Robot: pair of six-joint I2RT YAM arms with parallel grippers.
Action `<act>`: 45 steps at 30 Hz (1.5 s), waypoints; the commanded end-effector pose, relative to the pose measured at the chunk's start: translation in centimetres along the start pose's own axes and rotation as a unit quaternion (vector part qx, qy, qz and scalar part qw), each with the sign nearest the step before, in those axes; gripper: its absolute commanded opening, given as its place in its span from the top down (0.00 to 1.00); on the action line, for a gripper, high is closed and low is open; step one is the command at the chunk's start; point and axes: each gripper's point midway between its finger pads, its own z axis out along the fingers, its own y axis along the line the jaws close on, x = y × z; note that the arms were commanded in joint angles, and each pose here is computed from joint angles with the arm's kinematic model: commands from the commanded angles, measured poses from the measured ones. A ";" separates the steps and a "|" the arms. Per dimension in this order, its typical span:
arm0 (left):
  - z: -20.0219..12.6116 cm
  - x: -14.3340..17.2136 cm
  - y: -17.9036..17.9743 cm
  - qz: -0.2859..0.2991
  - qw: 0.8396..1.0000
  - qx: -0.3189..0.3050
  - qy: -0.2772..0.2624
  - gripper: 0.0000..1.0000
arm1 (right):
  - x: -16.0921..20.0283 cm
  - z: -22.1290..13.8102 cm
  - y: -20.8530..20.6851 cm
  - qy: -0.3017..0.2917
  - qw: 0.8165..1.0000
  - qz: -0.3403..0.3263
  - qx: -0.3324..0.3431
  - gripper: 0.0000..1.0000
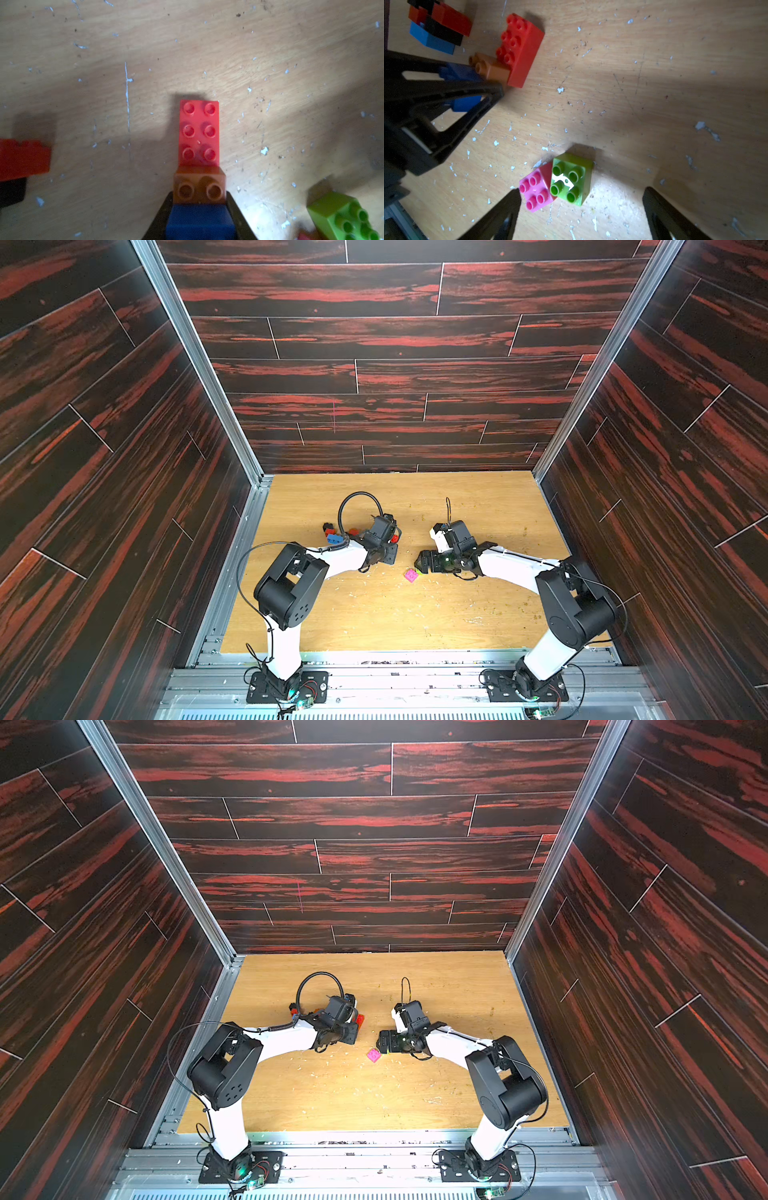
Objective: Assemble the letter v with lego
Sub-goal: Assemble the lego brick with the lego brick, then adjust the lego brick at the center of the board.
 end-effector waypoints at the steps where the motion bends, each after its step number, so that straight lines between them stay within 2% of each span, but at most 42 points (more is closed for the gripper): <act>1: 0.5 12.0 2.2 0.018 0.974 -0.031 0.223 0.94 | -0.9 -0.9 1.0 -0.009 1.000 -0.006 -0.011 0.05; 7: 0.7 10.9 2.8 0.020 0.973 -0.038 0.225 0.94 | -0.8 -0.8 1.1 -0.008 1.000 -0.005 -0.013 0.05; 19: 0.7 4.3 2.0 0.024 0.986 -0.042 0.161 0.91 | -0.7 -0.7 0.9 -0.007 1.000 -0.005 -0.010 0.05; 22: 0.4 2.5 1.4 0.024 0.988 -0.035 0.145 0.82 | -0.8 -0.7 0.9 -0.009 1.000 -0.005 -0.008 0.05; 26: -0.5 0.4 1.2 0.022 0.992 -0.036 0.117 0.54 | -0.8 -0.8 0.8 -0.010 1.000 -0.005 -0.005 0.03; 31: -1.7 -0.7 1.4 0.016 0.994 -0.048 0.100 0.36 | -0.7 -0.7 0.8 -0.007 1.000 -0.006 -0.006 0.02; 35: -2.5 -0.7 2.1 0.013 0.994 -0.065 0.092 0.31 | -0.7 -0.6 1.0 -0.007 1.000 -0.012 -0.014 0.02; 38: -3.2 -0.5 3.4 0.018 0.989 -0.104 0.100 0.29 | -0.4 -0.2 1.4 0.007 0.999 -0.019 -0.026 0.02; 45: -4.5 -2.6 6.0 0.005 0.983 -0.168 0.080 0.25 | 0.3 -0.7 2.1 0.011 0.999 -0.031 -0.040 0.02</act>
